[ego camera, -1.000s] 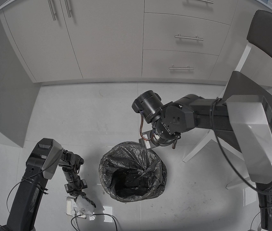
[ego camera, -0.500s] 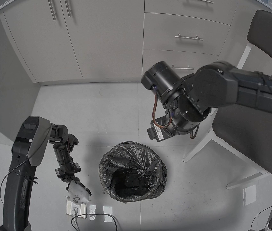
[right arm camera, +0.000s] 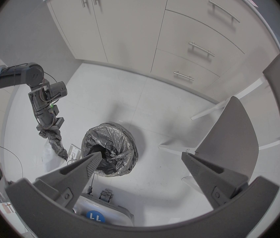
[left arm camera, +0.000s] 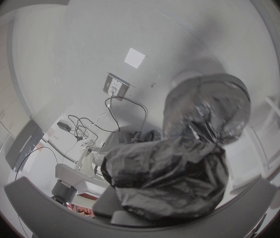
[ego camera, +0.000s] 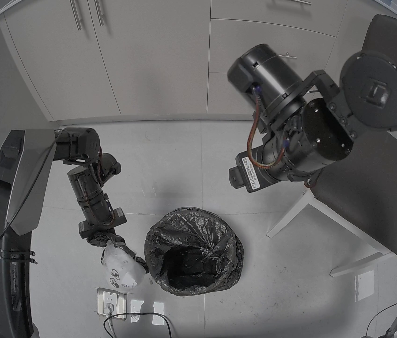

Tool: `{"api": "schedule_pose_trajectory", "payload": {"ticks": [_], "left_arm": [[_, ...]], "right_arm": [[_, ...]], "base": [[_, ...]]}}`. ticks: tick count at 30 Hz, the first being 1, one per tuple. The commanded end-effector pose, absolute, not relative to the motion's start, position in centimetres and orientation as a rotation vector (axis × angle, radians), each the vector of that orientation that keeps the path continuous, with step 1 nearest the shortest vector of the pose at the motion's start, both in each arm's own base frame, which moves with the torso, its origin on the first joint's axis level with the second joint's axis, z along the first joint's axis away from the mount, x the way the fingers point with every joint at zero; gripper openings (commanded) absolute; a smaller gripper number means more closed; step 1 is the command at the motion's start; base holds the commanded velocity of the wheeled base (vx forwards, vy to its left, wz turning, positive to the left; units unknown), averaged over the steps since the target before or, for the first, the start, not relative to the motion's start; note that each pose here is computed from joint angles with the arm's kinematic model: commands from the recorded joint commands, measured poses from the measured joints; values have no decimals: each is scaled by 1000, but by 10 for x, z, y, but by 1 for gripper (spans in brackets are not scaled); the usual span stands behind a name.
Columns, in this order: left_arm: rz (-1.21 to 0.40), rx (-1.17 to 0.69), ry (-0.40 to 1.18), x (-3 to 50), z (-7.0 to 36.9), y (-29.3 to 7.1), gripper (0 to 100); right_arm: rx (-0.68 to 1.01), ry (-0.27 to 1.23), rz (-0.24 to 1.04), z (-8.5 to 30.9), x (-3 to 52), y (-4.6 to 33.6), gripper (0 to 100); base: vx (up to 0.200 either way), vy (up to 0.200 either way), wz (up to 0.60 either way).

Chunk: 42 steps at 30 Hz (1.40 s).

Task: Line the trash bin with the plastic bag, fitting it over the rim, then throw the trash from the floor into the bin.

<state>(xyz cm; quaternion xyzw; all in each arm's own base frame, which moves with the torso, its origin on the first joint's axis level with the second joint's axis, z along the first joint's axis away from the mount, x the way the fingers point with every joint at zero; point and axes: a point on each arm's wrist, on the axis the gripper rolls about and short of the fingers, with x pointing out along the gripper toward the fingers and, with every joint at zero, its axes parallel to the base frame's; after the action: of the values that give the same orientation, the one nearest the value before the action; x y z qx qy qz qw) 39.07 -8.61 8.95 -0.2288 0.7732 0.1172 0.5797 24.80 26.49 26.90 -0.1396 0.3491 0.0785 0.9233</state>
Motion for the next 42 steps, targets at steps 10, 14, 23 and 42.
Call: {"api": "schedule_pose_trajectory", "payload": {"ticks": [10, 14, 23, 42], "left_arm": [[56, -334, 1606, 359, 139, -167, 0], [28, -301, 1606, 360, 130, -180, 0], [-142, -207, 1511, 375, 107, -202, 0], [-282, -169, 1318, 390, 94, -232, 0]], "right_arm": [[-258, 684, 171, 284, 237, 259, 100], [-258, 679, 178, 285, 235, 260, 100], [-242, 648, 164, 293, 231, 256, 100], [-238, 629, 189, 302, 218, 254, 100]], "base": [[0, 0, 0], [0, 0, 0], [0, 0, 0], [0, 0, 0]]}}
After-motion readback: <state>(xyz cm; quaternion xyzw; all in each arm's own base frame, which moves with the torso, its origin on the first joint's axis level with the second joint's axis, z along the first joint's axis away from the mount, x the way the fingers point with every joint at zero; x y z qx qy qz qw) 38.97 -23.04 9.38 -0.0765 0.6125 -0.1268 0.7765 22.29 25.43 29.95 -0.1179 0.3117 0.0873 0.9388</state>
